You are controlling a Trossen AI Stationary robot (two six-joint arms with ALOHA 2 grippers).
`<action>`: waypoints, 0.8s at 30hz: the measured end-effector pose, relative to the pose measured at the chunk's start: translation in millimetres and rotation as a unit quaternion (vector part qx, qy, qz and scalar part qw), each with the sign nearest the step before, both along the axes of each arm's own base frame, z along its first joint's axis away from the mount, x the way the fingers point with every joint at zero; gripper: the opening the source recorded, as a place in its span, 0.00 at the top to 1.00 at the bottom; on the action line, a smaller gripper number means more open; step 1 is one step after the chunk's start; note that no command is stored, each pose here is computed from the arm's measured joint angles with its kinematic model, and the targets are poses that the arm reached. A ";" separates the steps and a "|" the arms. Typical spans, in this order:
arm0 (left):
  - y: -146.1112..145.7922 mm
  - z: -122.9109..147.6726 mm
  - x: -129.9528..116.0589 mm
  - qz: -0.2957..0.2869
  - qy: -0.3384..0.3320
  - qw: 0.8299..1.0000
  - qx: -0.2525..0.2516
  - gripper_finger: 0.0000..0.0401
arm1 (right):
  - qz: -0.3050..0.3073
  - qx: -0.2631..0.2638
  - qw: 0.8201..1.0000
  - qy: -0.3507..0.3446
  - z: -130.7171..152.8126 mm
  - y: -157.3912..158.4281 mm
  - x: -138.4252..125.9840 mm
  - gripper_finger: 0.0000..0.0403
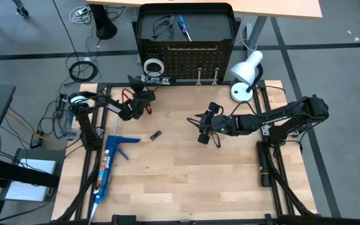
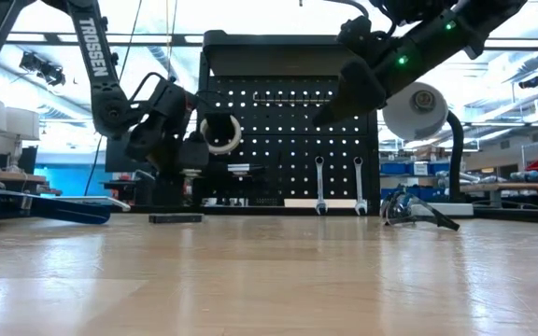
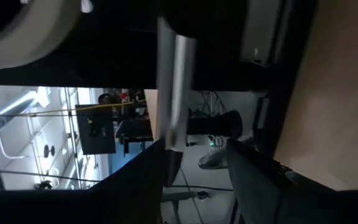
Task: Hang tools onto peg board
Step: Unhang the spirit level from the peg board
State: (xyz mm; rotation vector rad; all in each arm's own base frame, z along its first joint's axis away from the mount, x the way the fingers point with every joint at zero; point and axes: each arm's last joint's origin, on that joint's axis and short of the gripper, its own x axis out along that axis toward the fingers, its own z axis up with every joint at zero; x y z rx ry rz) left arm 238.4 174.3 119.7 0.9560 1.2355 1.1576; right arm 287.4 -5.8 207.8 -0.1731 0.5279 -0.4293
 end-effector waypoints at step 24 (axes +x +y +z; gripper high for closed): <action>16.9 8.6 -6.0 -0.035 0.007 0.999 0.017 0.77 | -0.005 0.007 1.000 -0.003 -1.5 -2.9 1.1 0.54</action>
